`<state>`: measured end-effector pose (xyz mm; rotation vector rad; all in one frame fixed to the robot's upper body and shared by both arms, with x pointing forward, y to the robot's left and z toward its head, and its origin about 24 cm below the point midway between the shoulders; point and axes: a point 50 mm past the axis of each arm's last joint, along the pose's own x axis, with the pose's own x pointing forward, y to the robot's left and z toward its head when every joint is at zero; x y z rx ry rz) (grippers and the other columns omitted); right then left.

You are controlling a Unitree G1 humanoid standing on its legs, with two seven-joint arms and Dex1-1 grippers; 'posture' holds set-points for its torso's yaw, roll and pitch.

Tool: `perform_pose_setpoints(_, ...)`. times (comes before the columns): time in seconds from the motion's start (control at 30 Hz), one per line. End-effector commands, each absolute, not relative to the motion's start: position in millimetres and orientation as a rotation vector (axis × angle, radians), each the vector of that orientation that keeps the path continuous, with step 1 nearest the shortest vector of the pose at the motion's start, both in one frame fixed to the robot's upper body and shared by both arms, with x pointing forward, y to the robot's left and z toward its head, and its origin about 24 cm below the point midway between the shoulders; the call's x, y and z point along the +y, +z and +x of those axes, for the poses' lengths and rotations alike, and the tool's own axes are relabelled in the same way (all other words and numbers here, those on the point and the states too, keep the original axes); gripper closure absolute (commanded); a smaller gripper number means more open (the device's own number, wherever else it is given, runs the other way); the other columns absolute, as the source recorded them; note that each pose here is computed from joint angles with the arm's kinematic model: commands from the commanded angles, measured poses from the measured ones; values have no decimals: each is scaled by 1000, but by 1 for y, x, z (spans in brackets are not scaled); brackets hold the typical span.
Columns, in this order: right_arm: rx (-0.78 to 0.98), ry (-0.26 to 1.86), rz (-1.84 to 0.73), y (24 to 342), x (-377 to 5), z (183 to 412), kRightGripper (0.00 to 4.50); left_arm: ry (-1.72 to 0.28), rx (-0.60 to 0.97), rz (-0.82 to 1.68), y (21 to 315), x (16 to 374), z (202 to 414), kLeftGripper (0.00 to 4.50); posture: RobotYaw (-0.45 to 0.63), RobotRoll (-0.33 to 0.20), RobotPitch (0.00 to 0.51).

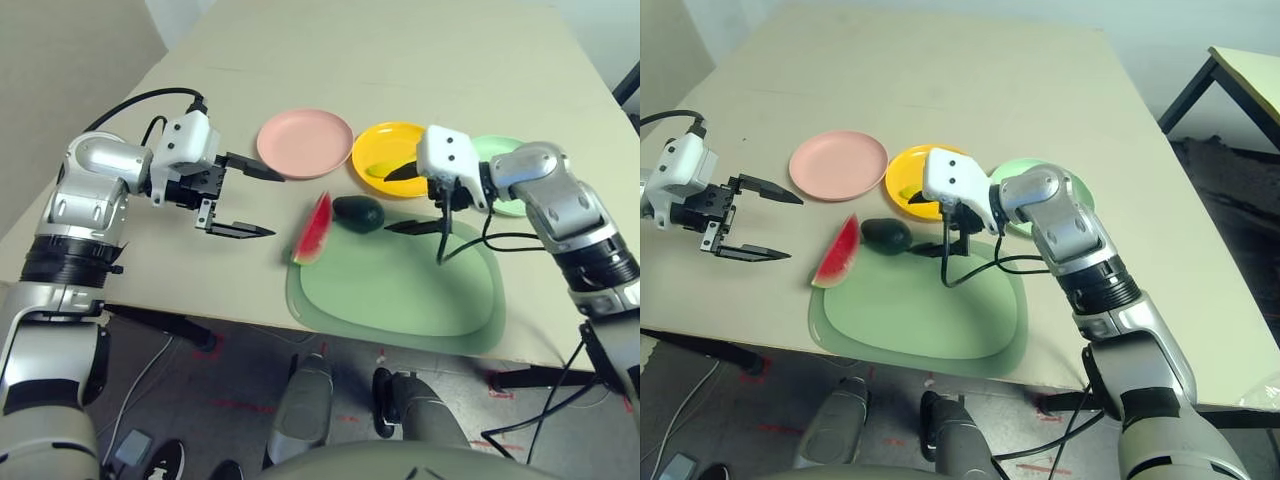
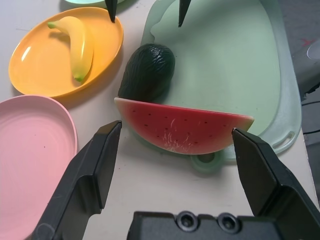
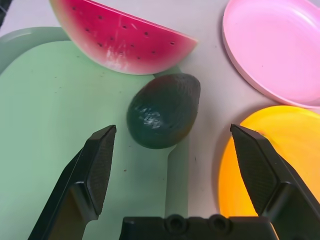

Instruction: Place the fruits into color-matched plates.

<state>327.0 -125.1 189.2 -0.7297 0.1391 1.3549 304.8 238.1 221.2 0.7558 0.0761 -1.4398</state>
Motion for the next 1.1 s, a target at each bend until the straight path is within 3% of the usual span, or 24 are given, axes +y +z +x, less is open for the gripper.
perform_pose_setpoints(0.03,137,1315,-705,190,-124,330,49,-1440,97,775,221,241,302,0,295,0,183)
perform_pose_setpoints(0.27,192,1236,-554,191,-123,324,49,-1437,104,778,220,243,301,0,303,0,183)
perform_pose_setpoints(0.63,205,902,-258,205,-114,283,49,-1432,118,780,217,246,299,0,289,0,176)
perform_pose_setpoints(0.8,123,1014,-487,209,-108,272,49,-1440,110,783,218,242,305,0,251,0,174)
perform_pose_setpoints(1.1,0,1350,-982,211,-114,284,49,-1443,94,796,219,239,311,0,249,0,172)
